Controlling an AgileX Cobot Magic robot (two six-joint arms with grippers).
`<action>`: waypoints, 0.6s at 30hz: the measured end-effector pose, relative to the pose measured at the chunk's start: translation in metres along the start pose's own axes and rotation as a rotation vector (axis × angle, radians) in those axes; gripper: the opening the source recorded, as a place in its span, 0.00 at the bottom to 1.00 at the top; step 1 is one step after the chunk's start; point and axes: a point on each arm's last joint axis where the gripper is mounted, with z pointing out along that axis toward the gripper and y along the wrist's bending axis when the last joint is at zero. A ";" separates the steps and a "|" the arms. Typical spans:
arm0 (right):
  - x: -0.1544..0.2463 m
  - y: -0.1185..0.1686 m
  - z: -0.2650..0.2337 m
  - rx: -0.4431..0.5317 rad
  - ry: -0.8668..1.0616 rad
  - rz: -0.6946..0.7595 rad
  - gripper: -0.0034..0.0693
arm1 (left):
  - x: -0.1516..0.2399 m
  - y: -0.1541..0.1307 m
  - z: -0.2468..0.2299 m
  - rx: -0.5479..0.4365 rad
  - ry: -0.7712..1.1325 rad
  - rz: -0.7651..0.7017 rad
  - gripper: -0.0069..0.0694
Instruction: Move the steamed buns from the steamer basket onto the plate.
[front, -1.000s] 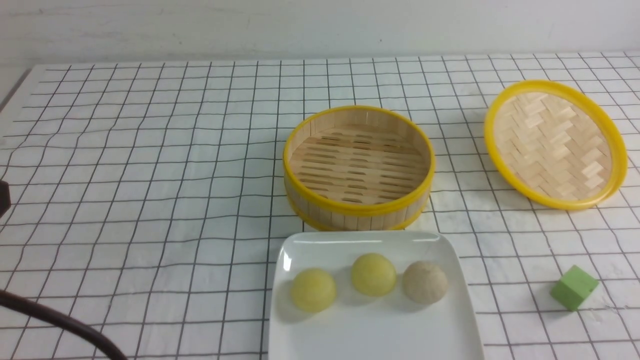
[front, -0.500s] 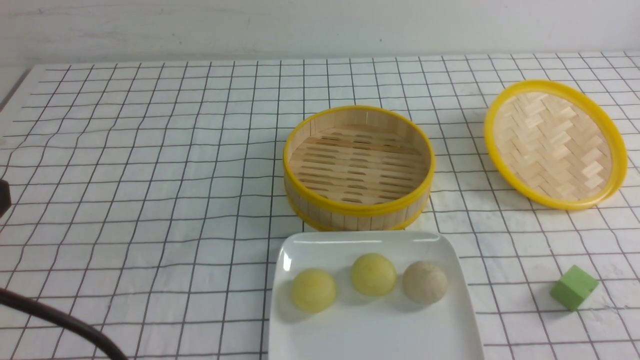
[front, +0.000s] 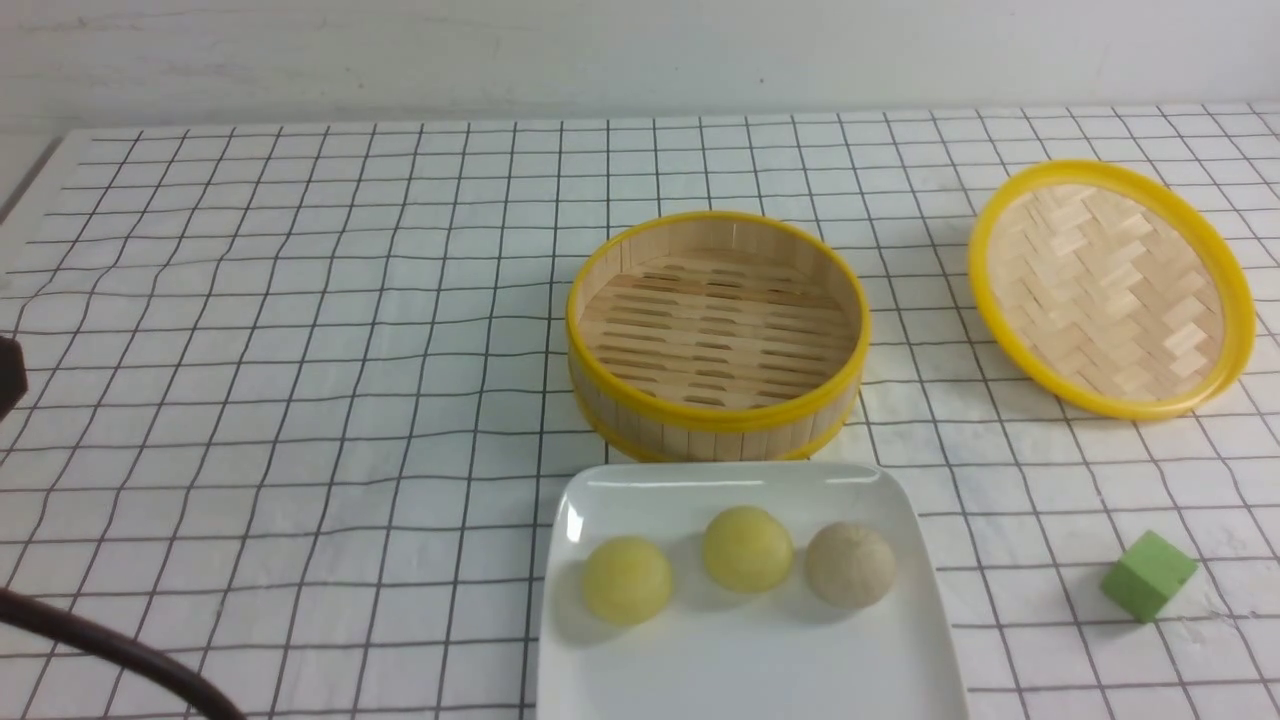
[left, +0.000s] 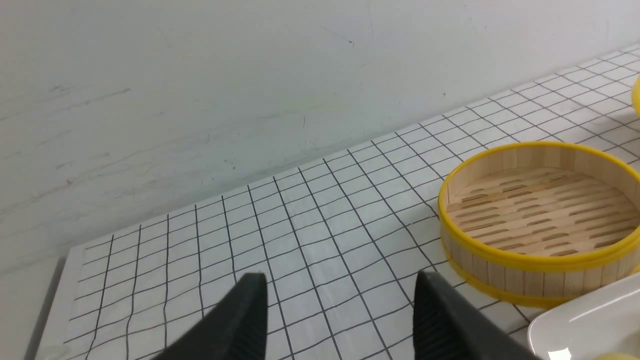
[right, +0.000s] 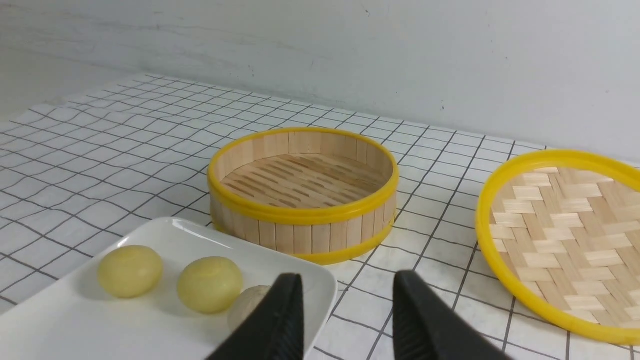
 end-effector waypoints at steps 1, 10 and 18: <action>0.000 0.000 0.000 0.000 0.000 0.000 0.42 | 0.000 0.000 0.000 0.002 -0.005 0.000 0.63; 0.013 -0.001 0.004 0.003 0.041 -0.002 0.42 | -0.004 -0.001 0.000 0.014 -0.043 0.002 0.63; 0.052 -0.005 0.012 0.033 0.166 -0.104 0.42 | -0.004 -0.001 0.000 0.014 -0.045 0.002 0.63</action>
